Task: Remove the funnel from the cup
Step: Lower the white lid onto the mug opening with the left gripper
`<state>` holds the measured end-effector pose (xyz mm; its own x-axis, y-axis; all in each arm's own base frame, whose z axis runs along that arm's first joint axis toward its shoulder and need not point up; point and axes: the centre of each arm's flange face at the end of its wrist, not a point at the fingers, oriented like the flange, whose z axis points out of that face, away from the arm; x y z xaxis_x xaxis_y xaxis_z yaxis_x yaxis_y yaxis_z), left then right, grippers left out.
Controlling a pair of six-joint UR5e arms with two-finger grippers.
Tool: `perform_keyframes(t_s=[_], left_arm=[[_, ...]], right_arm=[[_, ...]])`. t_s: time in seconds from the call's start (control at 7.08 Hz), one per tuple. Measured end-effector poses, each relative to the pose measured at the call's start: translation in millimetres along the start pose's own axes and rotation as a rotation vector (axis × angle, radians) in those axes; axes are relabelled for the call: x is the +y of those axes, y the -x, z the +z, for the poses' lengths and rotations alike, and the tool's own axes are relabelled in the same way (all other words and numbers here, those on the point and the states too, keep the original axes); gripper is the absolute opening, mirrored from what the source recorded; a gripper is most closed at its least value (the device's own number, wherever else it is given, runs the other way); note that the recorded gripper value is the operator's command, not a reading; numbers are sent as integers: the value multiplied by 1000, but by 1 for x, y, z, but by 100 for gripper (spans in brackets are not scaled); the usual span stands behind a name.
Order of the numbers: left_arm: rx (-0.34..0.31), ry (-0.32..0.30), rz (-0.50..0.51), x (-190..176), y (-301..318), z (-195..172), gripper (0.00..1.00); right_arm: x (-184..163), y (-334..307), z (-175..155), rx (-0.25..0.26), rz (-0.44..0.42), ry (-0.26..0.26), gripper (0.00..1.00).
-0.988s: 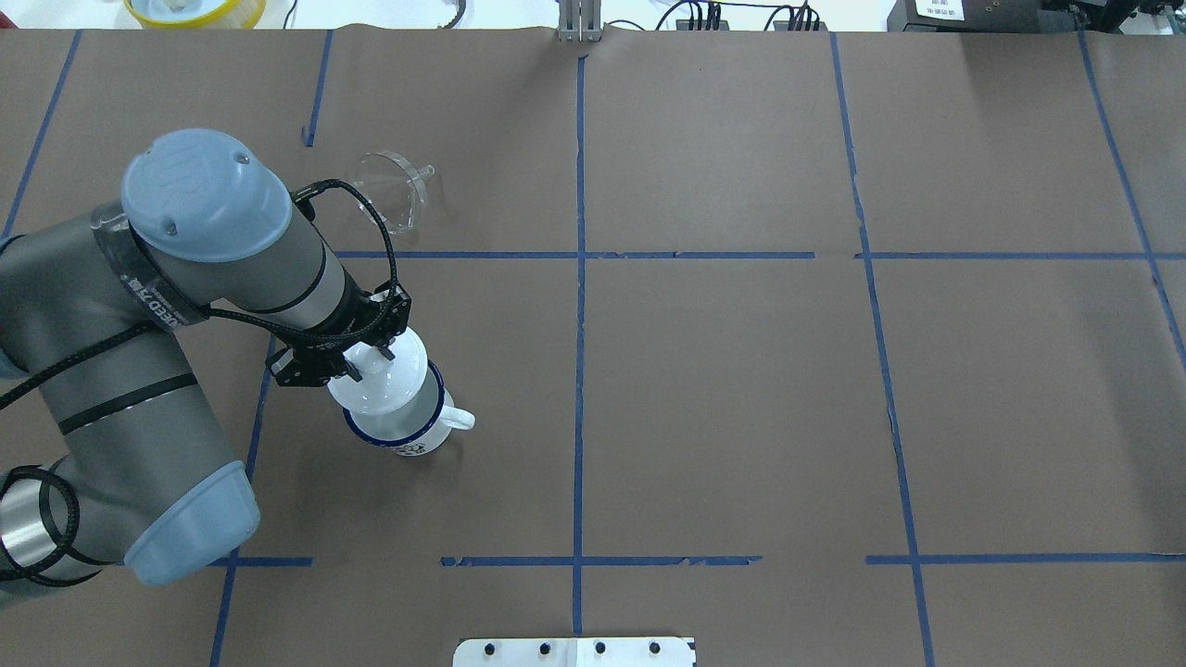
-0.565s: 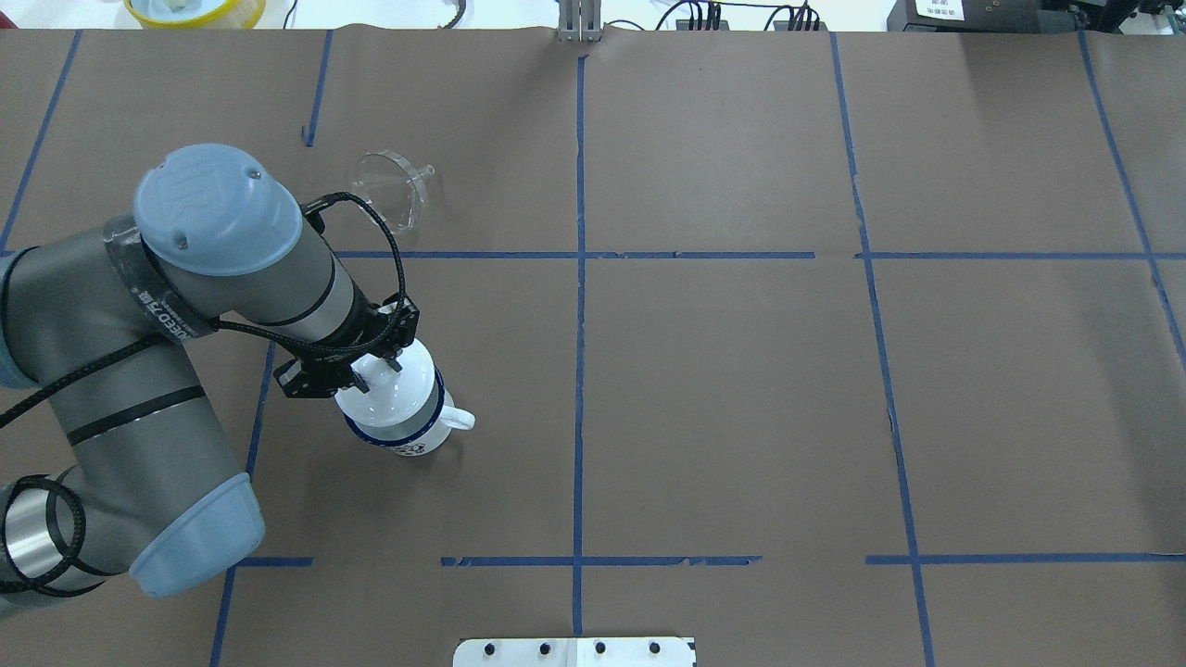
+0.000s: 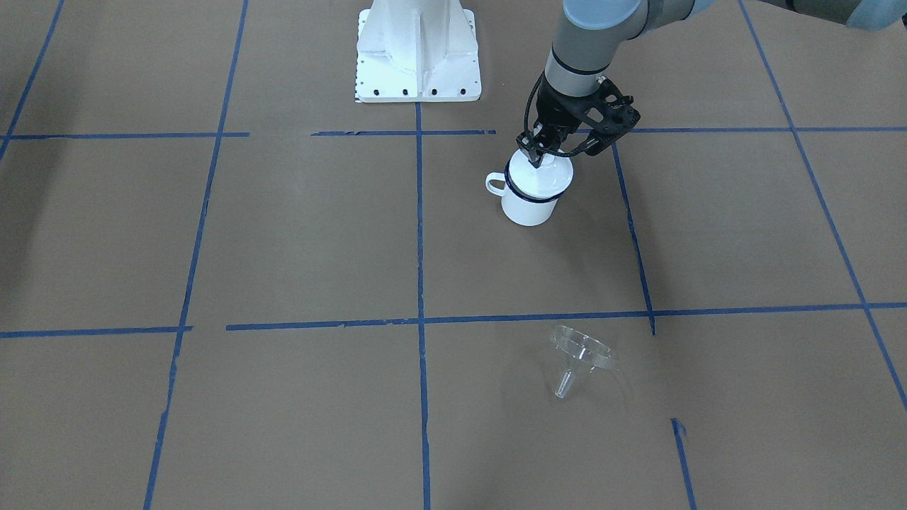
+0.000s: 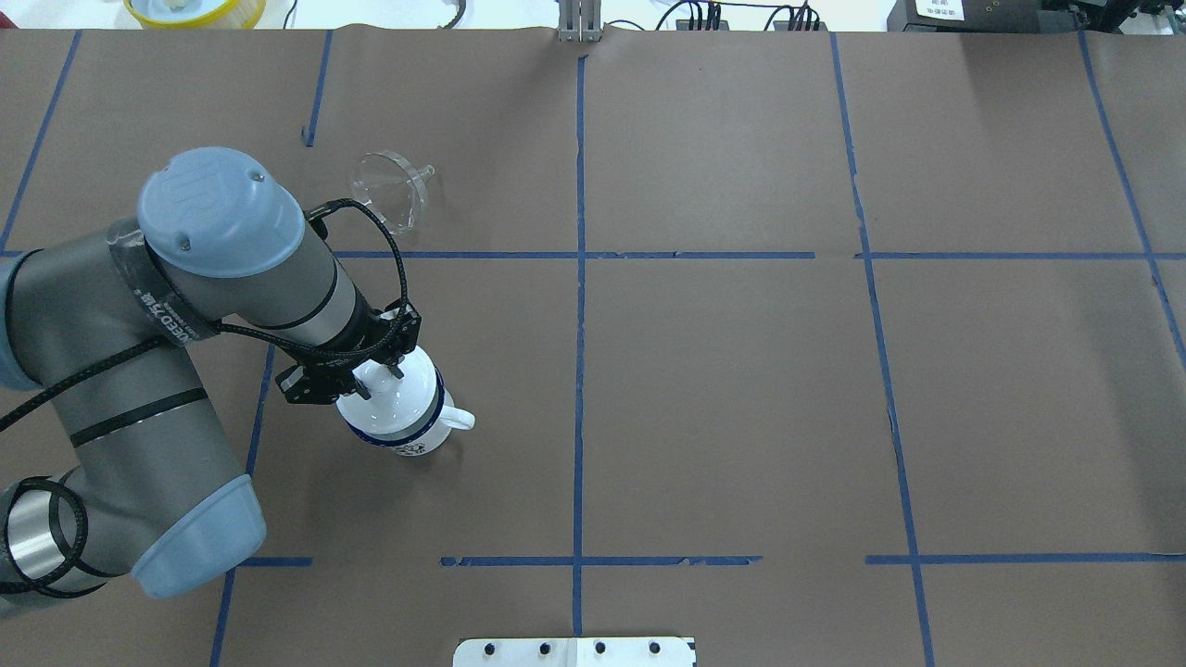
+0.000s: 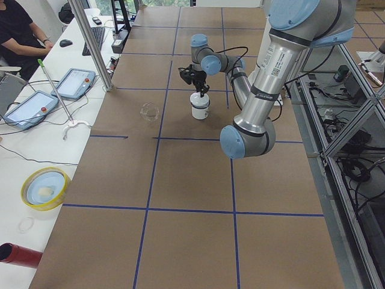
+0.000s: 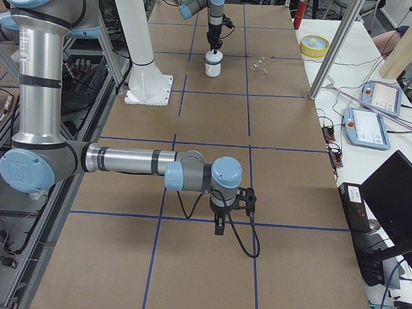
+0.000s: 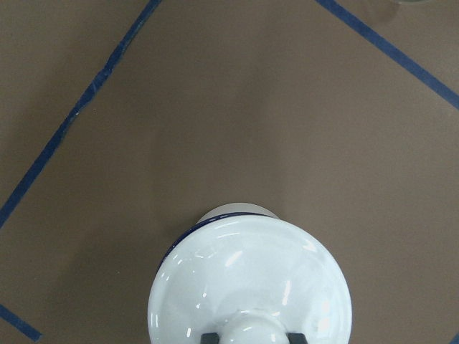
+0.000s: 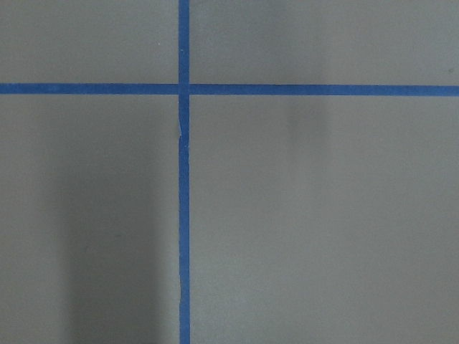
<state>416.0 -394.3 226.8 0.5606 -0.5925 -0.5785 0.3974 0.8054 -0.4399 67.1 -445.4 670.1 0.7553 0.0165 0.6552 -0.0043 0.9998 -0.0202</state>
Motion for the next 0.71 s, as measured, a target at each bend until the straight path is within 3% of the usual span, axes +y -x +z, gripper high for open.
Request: perform_keyframes(t_s=[0.71], left_arm=[[-14,0,5,-1,-1,8,0]], right_arm=[[0,0,0,0,0,0,100]])
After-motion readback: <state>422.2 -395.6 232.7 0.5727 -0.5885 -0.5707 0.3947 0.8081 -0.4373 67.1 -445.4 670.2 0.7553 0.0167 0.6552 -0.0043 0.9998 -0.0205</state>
